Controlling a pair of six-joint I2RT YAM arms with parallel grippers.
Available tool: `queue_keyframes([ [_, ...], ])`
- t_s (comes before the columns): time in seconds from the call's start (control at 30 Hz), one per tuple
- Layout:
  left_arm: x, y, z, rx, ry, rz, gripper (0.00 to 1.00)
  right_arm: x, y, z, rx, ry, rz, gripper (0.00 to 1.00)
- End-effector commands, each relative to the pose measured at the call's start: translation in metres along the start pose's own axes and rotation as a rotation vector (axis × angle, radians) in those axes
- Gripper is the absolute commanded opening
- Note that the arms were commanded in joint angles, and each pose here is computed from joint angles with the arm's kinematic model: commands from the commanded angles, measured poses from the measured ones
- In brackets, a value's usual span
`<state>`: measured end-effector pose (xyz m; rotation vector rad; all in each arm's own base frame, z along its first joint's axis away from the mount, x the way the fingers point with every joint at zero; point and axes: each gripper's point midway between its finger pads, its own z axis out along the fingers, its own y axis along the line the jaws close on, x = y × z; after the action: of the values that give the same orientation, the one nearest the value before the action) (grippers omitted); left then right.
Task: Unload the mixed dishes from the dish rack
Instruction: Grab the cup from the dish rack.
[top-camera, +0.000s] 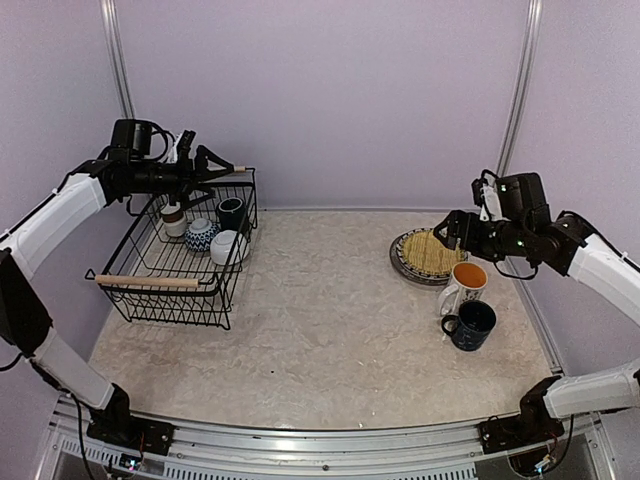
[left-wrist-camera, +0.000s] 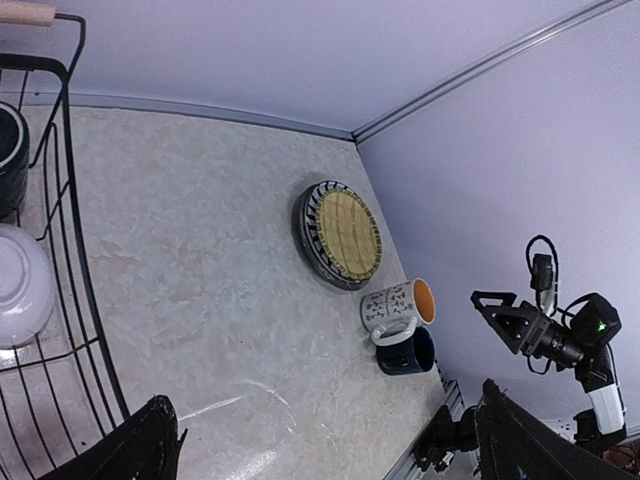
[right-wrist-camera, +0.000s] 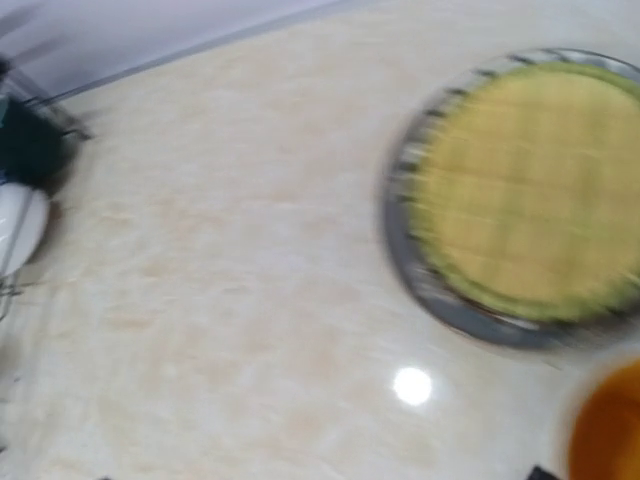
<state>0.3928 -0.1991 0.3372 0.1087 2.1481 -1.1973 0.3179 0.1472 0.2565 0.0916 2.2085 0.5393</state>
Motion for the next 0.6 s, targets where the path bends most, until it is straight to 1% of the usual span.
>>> queue_keyframes([
  [0.0, -0.011, 0.047, -0.001, -0.181, -0.025, -0.003, 0.97, -0.005, 0.044, 0.021, -0.078, -0.036, -0.090, 0.87],
  [0.1, -0.014, 0.076, 0.000, -0.293, -0.027, 0.000, 0.97, 0.005, 0.055, 0.036, -0.044, -0.018, -0.150, 0.87],
  [0.27, -0.022, 0.122, 0.003, -0.491, -0.039, 0.013, 0.97, 0.024, 0.066, 0.052, -0.051, 0.022, -0.216, 0.88],
  [0.4, -0.036, 0.154, 0.010, -0.618, -0.045, -0.006, 0.98, 0.027, 0.068, 0.052, -0.073, 0.011, -0.234, 0.89],
  [0.57, -0.060, 0.183, 0.027, -0.713, -0.043, 0.006, 0.99, 0.023, 0.066, 0.039, -0.086, -0.029, -0.245, 0.92],
])
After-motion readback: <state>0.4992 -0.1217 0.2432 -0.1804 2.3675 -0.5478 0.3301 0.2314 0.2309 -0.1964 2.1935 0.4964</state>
